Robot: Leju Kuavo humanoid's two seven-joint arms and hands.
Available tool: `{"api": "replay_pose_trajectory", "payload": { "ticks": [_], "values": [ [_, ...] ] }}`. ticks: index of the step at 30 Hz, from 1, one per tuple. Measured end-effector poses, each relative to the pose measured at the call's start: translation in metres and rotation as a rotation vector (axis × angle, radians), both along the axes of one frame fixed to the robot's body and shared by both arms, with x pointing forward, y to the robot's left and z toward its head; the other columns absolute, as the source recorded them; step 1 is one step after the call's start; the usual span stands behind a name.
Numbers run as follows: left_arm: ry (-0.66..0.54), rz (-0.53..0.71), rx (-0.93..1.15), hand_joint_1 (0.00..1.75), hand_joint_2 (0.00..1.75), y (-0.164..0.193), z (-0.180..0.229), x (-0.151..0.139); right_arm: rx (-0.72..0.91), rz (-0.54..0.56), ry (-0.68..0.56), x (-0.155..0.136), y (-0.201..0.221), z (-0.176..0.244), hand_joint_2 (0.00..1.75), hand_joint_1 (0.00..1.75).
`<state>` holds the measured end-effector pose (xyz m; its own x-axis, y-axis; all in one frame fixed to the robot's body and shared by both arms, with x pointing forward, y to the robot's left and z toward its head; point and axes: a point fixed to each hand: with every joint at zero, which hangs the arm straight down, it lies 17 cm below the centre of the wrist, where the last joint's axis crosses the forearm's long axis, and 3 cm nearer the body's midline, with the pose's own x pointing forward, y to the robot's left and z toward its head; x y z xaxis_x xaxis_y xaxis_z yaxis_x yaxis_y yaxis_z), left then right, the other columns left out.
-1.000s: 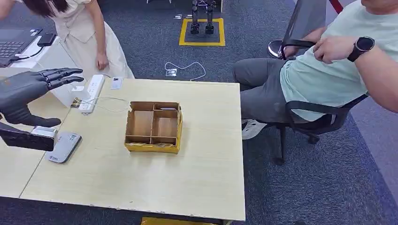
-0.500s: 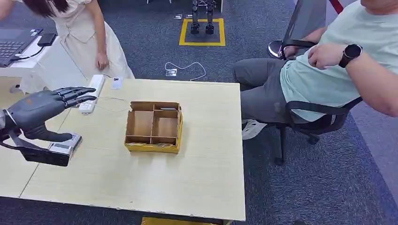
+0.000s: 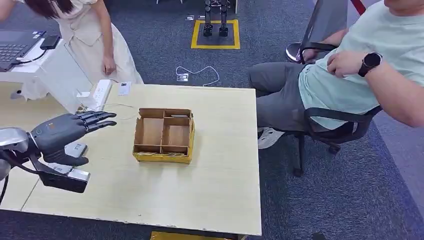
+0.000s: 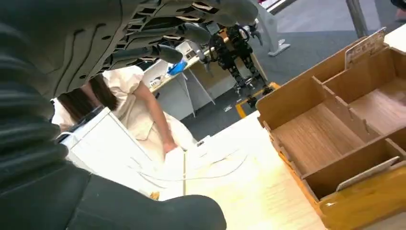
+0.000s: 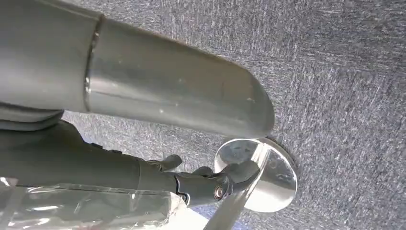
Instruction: Pass the card to the sensor for recognition and then transmit it.
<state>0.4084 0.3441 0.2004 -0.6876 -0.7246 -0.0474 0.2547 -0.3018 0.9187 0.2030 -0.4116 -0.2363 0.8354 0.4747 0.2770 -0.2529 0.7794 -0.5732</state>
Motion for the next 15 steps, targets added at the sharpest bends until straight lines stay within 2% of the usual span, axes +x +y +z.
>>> {"api": "replay_pose_trajectory", "payload": {
  "ticks": [15],
  "values": [
    [-0.005, -0.040, 0.020, 0.00, 1.75, -0.025, -0.083, -0.016, 0.003, -0.002, 0.001, 0.001, 0.003, 0.000, 0.00, 0.00]
  ]
}}
